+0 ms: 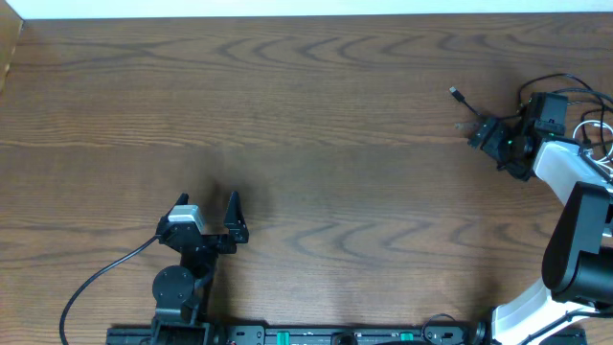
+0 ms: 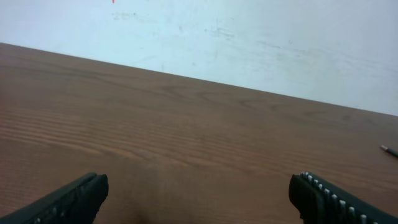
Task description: Untangle cables
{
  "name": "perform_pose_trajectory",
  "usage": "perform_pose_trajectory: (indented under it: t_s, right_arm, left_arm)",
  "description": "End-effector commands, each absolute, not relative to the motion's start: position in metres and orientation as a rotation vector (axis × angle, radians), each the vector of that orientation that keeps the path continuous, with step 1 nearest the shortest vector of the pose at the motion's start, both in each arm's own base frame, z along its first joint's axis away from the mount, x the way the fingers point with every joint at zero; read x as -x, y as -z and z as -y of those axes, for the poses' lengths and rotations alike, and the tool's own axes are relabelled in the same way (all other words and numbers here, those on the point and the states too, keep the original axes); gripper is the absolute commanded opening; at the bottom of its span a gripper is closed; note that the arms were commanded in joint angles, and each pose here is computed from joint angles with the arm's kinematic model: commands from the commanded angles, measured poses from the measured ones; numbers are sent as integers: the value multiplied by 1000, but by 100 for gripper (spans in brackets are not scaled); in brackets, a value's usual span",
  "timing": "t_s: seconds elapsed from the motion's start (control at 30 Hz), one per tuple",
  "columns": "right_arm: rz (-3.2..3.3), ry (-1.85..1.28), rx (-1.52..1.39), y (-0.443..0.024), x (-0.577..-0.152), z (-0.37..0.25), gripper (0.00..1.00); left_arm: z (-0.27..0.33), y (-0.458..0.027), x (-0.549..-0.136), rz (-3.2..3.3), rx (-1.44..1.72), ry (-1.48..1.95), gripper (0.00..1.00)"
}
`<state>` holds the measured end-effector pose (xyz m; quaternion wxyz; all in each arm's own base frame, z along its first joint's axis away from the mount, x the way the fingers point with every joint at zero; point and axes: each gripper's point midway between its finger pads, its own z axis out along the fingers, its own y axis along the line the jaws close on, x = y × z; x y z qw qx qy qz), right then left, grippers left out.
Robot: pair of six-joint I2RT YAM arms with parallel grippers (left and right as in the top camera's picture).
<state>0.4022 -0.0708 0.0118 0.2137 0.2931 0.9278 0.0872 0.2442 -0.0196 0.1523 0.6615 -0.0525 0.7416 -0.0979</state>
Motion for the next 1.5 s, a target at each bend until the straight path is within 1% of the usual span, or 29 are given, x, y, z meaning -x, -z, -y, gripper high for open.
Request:
perform_pose_trajectory:
  t_s: [0.0, 0.9, 1.03, 1.23, 1.3, 1.4, 1.47]
  right_arm:
    - [-2648, -280, -865, 13, -386, 61, 99]
    - [-2645, -280, -861, 11, -386, 60, 99]
    - [-2596, -283, -838, -10, -390, 61, 99]
    - [-2450, -289, -772, -71, -386, 60, 99]
    - [-2387, -291, -744, -96, -380, 59, 99]
    - [-2324, -292, -717, -118, -366, 55, 99]
    - [-2277, -293, -696, -131, -349, 52, 99]
  left_arm:
    - [13, -136, -244, -1728, 133, 167, 98]
    - [13, -136, -244, -1728, 133, 167, 98]
    - [13, -136, -243, -1728, 133, 168, 98]
    - [13, -136, -243, -1728, 133, 168, 98]
    - [13, -135, -243, -1728, 133, 168, 98]
    - [13, -135, -243, -1728, 133, 168, 98]
    - [13, -135, -243, -1728, 133, 168, 98]
